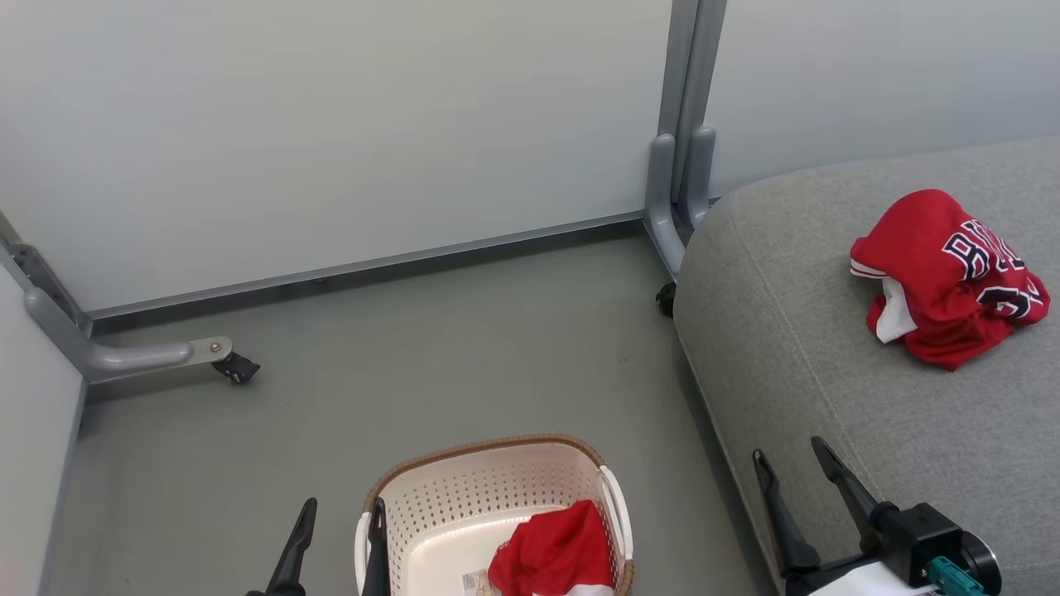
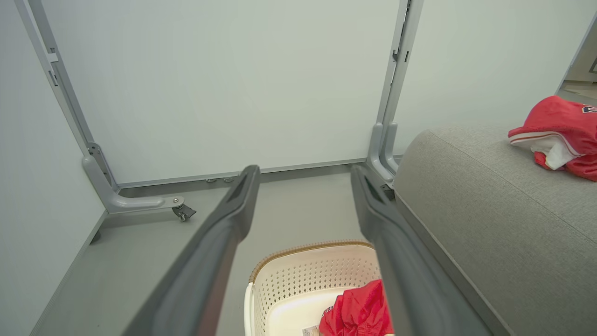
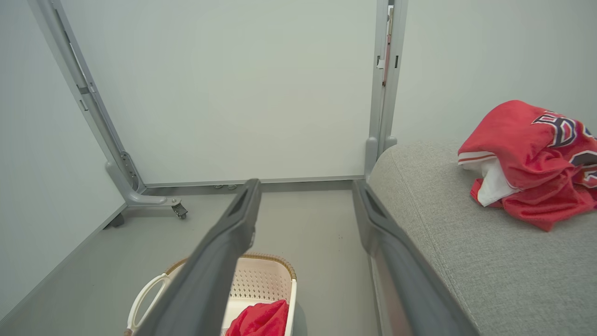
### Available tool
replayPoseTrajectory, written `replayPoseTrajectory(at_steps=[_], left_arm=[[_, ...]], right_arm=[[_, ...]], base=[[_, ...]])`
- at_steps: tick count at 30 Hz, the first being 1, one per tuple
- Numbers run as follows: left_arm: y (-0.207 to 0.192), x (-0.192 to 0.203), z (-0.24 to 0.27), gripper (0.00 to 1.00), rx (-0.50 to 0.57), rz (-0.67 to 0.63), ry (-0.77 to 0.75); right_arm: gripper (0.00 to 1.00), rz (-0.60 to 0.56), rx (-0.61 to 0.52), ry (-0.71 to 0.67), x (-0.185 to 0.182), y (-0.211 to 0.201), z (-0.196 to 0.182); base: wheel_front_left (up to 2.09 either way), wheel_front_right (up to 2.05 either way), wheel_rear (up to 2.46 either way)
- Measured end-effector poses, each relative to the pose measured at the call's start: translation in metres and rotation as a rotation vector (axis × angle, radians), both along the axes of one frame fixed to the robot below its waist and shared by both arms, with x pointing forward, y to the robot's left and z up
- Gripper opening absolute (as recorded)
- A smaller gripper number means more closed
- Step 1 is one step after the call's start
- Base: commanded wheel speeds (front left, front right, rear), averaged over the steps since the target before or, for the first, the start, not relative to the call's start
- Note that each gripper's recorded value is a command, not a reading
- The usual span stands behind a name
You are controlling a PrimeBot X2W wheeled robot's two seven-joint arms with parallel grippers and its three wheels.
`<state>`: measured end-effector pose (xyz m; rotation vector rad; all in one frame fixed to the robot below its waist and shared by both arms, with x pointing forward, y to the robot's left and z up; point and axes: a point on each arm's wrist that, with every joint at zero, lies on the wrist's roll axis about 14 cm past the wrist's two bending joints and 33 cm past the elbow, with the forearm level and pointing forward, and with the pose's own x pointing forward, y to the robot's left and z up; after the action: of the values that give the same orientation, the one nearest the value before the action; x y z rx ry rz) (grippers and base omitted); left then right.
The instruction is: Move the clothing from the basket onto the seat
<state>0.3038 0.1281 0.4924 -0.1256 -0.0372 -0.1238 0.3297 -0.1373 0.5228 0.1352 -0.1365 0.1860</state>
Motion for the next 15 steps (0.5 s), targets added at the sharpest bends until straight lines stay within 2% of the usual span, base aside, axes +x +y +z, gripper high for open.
replayPoseTrajectory(at_steps=[15], left_arm=[[-0.0009,0.0005,-0.007,1.0,0.001,-0.008,0.023]], right_arm=[[1.0,-0.016,-0.001,0.013,0.002,-0.0055,-0.0039]], base=[[0.0,0.0,0.0]])
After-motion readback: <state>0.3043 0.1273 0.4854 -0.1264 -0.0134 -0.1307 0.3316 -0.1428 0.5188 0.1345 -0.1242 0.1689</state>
